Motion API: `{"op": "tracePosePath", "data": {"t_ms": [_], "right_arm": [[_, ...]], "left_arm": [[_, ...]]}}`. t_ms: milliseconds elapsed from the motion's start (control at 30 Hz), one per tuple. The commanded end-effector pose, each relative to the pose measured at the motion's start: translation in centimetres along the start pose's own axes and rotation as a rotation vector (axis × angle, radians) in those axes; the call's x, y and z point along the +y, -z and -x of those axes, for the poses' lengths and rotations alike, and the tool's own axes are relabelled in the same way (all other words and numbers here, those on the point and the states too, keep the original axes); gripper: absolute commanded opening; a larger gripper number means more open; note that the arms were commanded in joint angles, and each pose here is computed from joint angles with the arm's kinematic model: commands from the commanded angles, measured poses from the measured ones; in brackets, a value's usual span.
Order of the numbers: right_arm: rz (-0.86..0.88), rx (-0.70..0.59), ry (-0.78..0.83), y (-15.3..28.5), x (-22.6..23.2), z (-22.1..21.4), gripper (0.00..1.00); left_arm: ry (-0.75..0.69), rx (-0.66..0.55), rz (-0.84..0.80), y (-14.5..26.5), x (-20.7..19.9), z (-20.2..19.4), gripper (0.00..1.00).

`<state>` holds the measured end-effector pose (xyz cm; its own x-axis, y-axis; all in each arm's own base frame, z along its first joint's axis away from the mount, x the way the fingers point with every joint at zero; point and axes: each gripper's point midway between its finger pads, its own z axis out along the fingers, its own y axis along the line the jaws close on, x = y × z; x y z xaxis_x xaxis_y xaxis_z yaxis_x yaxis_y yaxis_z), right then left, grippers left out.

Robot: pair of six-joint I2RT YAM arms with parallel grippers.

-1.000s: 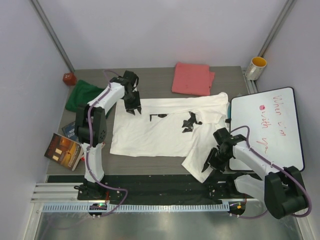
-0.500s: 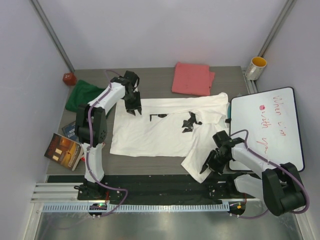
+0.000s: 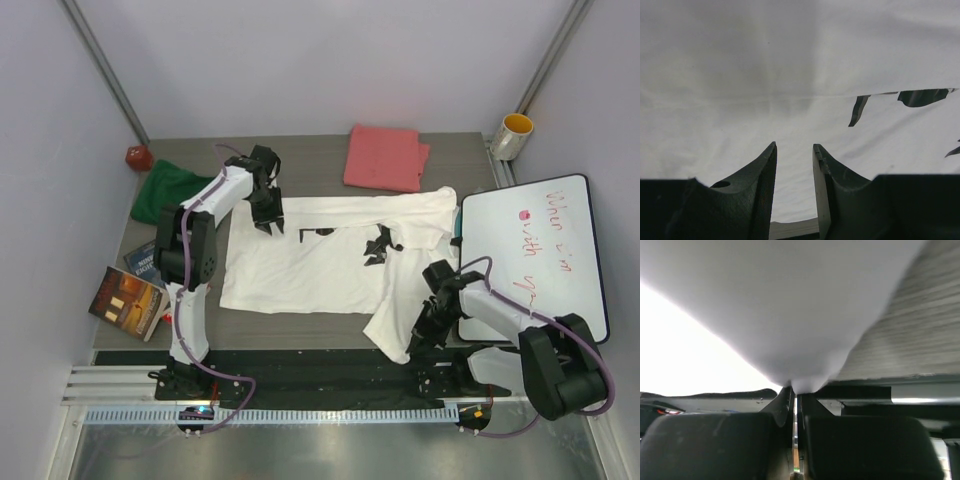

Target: Fold and stack the t-shirts

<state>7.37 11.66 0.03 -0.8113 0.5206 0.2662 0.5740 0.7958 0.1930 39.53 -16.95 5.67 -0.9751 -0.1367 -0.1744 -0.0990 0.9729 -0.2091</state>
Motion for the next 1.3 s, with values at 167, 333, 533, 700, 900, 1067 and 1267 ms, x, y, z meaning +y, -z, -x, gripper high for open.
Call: {"op": "tracePosePath", "data": {"t_ms": [167,333,533,700,900,1067,1267], "right_arm": [[0.002,-0.153,0.099,3.5,3.4,3.8,0.01],[0.042,-0.174,0.113,4.8,5.1,4.4,0.01],[0.058,-0.180,0.164,6.1,7.2,5.4,0.01],[0.032,-0.164,0.206,6.3,8.4,6.4,0.01],[0.036,-0.164,0.255,6.9,10.0,7.5,0.01],[0.028,-0.164,0.281,7.4,10.8,8.2,0.01],[0.035,-0.169,0.286,8.1,11.3,9.3,0.01]], "left_arm": [[-0.005,-0.045,-0.018,0.6,-0.7,1.6,0.36],[-0.005,-0.056,0.023,0.5,0.1,2.0,0.36],[0.018,-0.081,0.067,1.2,2.2,1.8,0.40],[0.063,-0.079,0.143,3.1,5.8,0.2,0.52],[0.124,-0.061,0.212,4.9,9.2,-1.8,0.56],[0.169,-0.016,0.240,4.9,10.6,-4.1,0.56],[0.239,0.040,0.209,4.4,12.3,-8.0,0.57]]}}
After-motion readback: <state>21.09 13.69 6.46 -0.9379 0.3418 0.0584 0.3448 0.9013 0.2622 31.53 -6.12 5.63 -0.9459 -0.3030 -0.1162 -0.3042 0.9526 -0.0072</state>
